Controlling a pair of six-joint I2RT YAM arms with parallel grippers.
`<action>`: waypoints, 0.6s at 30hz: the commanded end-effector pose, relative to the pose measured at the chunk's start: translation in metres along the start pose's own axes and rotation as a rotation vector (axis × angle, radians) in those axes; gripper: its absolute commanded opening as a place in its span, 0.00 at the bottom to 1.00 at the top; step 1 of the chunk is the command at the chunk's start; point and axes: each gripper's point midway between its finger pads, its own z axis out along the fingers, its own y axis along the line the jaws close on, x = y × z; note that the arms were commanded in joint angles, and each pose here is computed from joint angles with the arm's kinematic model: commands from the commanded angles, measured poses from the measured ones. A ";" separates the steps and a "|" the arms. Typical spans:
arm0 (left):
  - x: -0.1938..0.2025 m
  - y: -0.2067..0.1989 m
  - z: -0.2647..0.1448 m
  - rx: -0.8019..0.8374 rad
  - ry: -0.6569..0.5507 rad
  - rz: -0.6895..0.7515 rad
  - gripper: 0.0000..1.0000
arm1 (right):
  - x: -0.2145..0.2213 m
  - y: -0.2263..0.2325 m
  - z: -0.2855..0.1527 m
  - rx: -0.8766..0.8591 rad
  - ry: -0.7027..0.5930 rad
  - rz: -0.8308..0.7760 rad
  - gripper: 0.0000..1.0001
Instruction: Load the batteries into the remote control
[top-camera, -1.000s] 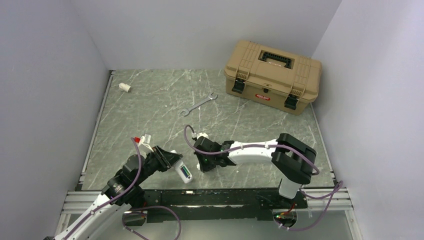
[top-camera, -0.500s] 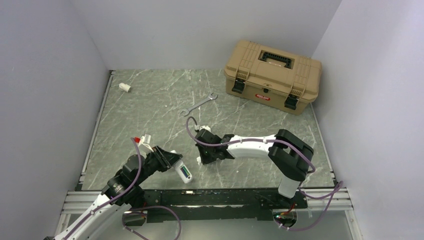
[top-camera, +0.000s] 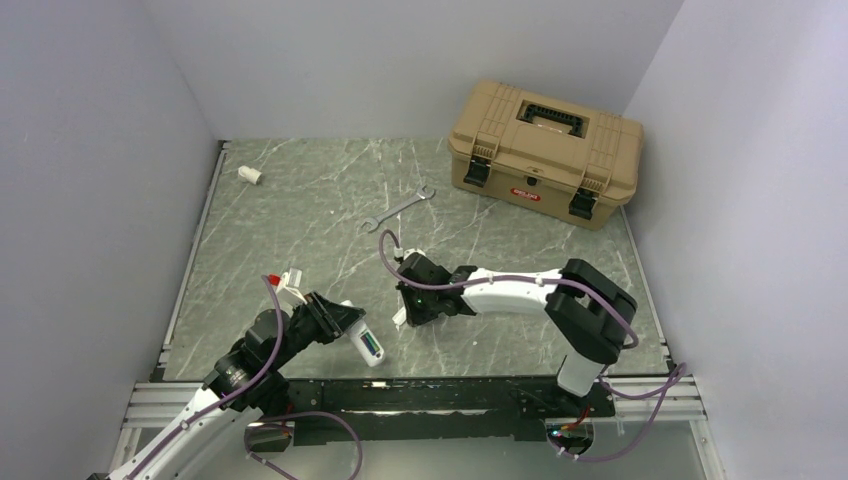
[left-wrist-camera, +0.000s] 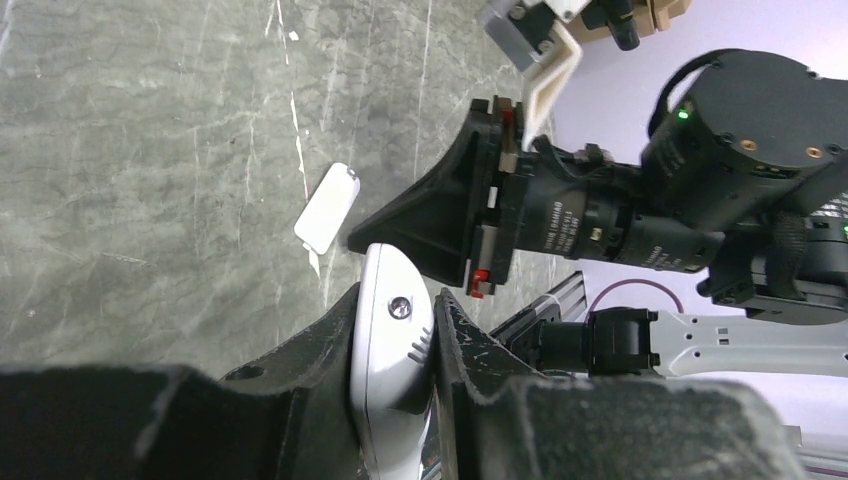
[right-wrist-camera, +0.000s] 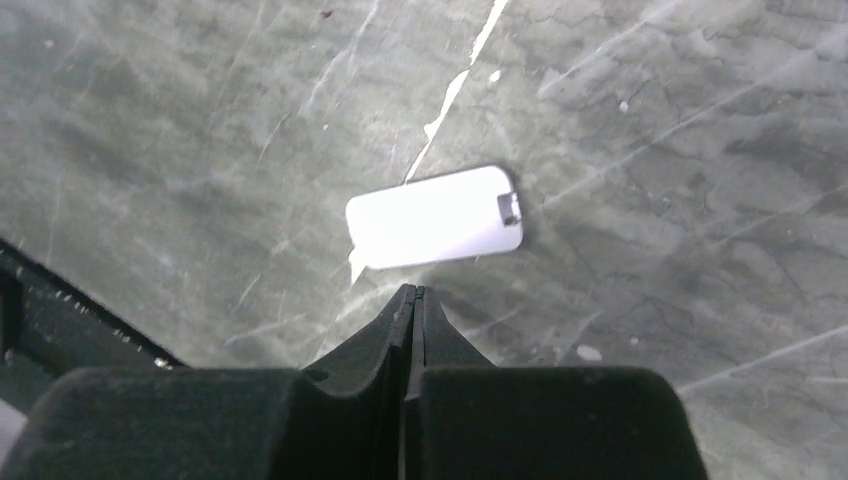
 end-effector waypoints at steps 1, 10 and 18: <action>-0.014 -0.025 -0.004 0.077 -0.044 0.010 0.00 | -0.025 0.022 -0.033 -0.111 -0.098 -0.064 0.04; -0.016 -0.027 -0.006 0.075 -0.045 0.015 0.00 | -0.058 0.028 -0.032 -0.079 -0.143 -0.099 0.05; -0.015 -0.025 -0.010 0.072 -0.047 0.009 0.00 | -0.065 0.013 0.004 -0.014 -0.084 -0.084 0.03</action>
